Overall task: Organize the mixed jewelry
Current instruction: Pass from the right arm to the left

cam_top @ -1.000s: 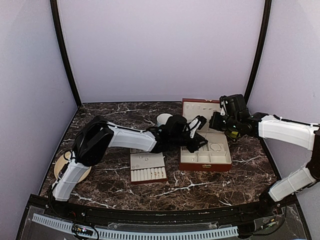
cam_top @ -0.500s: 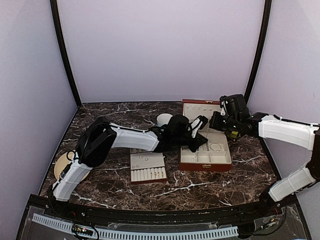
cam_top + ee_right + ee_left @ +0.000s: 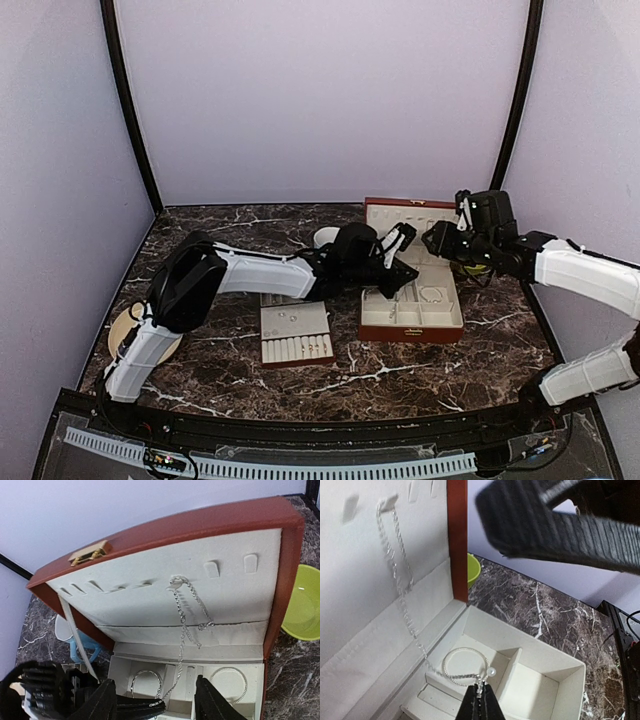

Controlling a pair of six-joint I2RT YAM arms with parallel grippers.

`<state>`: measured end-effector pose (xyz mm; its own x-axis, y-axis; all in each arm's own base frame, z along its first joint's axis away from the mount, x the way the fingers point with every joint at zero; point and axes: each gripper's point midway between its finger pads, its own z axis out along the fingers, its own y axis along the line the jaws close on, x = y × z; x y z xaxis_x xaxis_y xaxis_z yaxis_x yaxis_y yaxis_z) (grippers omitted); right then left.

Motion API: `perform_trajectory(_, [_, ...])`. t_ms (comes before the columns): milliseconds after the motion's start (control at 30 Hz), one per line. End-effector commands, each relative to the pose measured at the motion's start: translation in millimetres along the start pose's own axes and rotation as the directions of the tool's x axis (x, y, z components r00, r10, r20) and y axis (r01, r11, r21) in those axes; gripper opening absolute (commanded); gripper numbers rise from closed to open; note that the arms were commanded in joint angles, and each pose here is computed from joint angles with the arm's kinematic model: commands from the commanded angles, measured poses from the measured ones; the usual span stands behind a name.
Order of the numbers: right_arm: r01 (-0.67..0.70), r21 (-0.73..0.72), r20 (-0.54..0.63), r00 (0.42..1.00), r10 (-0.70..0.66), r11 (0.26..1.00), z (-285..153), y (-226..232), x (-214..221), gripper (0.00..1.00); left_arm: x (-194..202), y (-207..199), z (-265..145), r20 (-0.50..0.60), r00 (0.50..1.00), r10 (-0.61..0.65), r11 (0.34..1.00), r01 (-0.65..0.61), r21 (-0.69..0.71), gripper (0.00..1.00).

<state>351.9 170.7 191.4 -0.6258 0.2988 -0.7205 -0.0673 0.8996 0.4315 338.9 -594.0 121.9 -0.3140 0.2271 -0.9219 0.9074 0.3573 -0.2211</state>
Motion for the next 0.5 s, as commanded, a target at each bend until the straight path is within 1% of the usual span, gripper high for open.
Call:
perform_trajectory(0, [-0.004,-0.116,0.080,0.997,0.014,0.993,-24.4,13.0,-14.6,0.54,-90.2,-28.8,-37.9,0.176,0.984,0.033,0.998,-0.043,0.055,0.00])
perform_trajectory(133, [0.008,-0.175,0.098,0.995,0.010,0.985,-37.4,11.1,-1.9,0.54,-102.7,-31.2,-45.2,0.193,0.981,0.027,0.997,-0.040,0.065,0.00])
perform_trajectory(167, [0.017,-0.202,0.093,0.996,0.002,0.979,-38.3,11.1,6.7,0.53,-104.5,-32.4,-46.3,0.194,0.981,0.023,0.997,-0.038,0.073,0.00])
perform_trajectory(267, [0.068,-0.310,0.126,0.992,-0.030,0.948,-46.7,20.2,19.2,0.50,-111.3,-34.1,-48.4,0.199,0.980,0.007,0.996,-0.025,0.090,0.00])
perform_trajectory(333, [0.093,-0.356,0.140,0.989,-0.045,0.930,-48.6,22.8,27.9,0.48,-114.4,-35.5,-49.4,0.199,0.980,0.001,0.995,-0.021,0.097,0.00])
perform_trajectory(467, [0.138,-0.392,0.190,0.979,-0.066,0.910,-49.1,25.4,31.3,0.44,-119.2,-36.9,-50.7,0.200,0.980,-0.003,0.995,-0.018,0.101,0.00])
